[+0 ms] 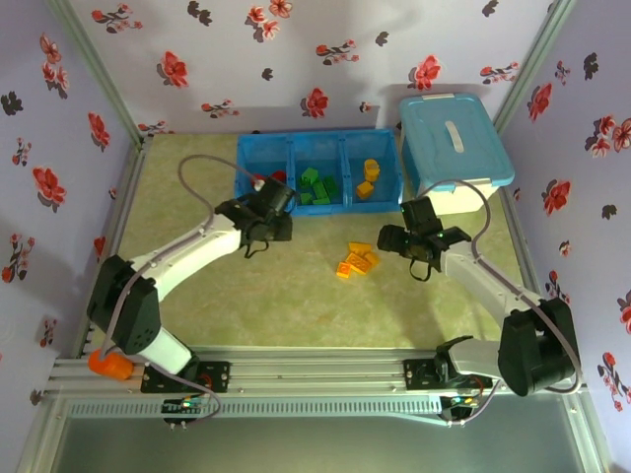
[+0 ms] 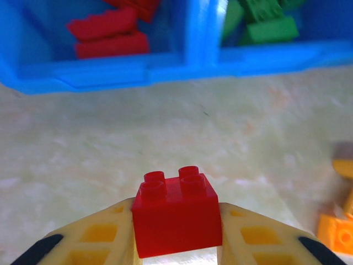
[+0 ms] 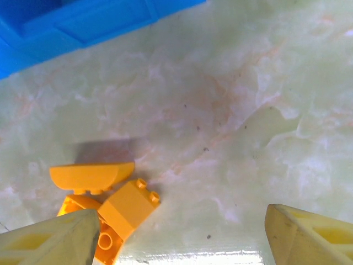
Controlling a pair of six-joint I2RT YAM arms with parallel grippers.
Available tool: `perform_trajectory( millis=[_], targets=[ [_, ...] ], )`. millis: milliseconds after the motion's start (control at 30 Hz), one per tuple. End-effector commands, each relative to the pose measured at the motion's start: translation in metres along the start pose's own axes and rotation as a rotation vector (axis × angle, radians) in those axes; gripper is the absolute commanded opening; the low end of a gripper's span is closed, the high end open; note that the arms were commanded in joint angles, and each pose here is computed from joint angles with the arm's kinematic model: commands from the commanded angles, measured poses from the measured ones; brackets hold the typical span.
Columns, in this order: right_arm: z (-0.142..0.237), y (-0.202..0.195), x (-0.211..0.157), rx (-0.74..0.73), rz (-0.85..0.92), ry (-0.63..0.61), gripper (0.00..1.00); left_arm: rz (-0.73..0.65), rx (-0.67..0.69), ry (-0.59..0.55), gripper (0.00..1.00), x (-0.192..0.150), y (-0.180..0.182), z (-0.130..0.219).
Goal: Sort the legos into containers by color
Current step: Place the lego in the container.
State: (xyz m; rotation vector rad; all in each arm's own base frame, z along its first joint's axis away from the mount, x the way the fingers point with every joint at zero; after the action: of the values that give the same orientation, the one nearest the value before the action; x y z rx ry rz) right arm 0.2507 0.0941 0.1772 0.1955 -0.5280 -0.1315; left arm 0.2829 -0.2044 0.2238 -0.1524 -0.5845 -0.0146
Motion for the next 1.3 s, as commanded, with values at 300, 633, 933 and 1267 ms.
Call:
perform_trajectory(
  millis=[300,633,933,1267],
  targets=[
    [-0.001,0.008,-0.018,0.051,0.008,0.008,0.78,0.102,0.037,-0.052,0.32,0.059,0.050,-0.025],
    [0.002,0.013,-0.025,0.063,0.023,0.012,0.79,0.112,0.057,-0.034,0.51,0.098,0.059,-0.057],
    [0.004,0.017,-0.029,0.069,0.059,0.016,0.80,0.101,-0.021,-0.092,0.73,0.093,0.045,-0.033],
    [-0.001,0.023,-0.037,0.059,0.117,0.050,0.79,0.068,-0.106,-0.139,0.71,0.055,0.035,0.003]
  ],
)
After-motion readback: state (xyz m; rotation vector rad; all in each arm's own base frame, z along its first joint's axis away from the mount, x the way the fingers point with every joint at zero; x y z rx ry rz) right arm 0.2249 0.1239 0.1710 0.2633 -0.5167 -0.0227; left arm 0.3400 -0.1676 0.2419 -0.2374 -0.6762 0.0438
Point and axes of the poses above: each hand's point on the last joint's axis, 136 mm out from that joint toward the fingers, its own z axis back along the fingers, its own y axis along the line the jaws close on, x = y × z, the point moved 9 cm from there along z, back along the fingers, and after that the axes turned 3 degrees about z, right-handed, at the moved point
